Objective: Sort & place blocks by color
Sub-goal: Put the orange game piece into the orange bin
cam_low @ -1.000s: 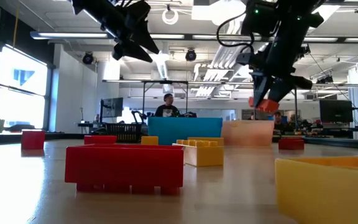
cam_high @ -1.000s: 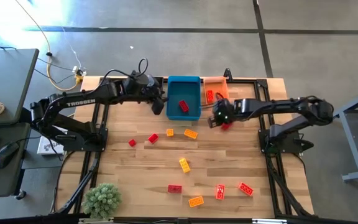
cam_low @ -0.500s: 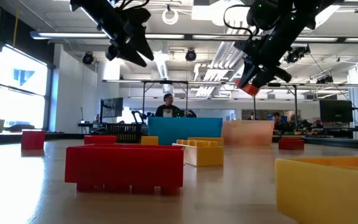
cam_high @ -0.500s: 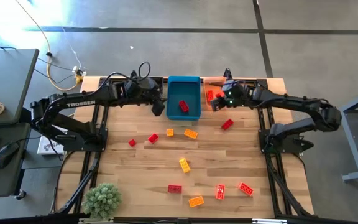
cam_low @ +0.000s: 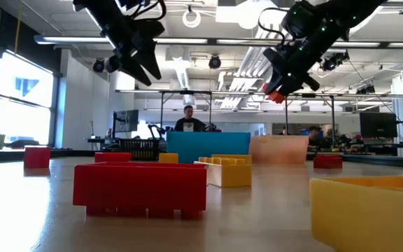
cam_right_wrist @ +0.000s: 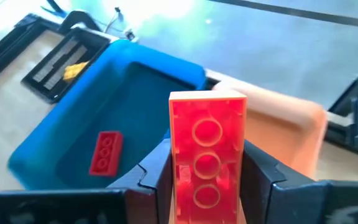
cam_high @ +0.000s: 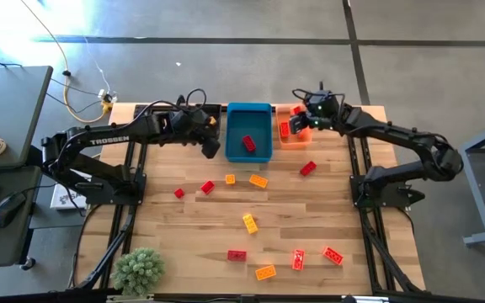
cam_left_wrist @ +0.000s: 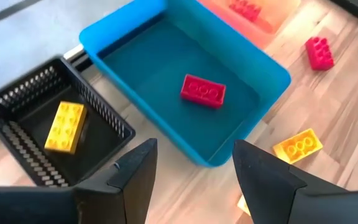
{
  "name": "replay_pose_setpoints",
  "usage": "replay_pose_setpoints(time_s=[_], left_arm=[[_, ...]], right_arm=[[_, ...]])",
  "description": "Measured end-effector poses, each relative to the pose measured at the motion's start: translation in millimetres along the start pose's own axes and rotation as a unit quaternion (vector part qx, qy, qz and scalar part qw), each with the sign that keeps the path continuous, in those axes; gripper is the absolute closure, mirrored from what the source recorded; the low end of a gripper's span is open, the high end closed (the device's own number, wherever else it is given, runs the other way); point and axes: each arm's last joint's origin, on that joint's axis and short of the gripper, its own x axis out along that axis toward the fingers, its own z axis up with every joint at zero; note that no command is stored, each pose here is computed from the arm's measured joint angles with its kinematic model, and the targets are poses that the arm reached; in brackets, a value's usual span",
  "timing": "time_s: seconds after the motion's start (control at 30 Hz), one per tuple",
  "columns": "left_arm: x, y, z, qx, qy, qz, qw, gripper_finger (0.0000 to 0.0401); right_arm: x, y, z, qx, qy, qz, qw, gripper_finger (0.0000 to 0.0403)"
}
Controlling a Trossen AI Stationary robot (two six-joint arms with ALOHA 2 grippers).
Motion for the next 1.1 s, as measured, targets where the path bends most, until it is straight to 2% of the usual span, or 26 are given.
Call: replay_pose_setpoints(time_s=[0.23,0.67,1.1], left_arm=[[0,3,-6,-0.012,0.033,0.012,0.999,0.0201],[3,1,-20,-0.026,0.069,0.007,0.997,0.0201],[1,-10,-24,-0.015,0.070,-0.007,0.997,0.0201]], right_arm=[[10,-15,3,-0.008,0.012,-0.014,1.000,0.0288],[68,-21,-24,-0.032,0.126,-0.009,0.992,0.0287],[86,-25,-37,-0.047,0.164,-0.012,0.985,0.0286]])
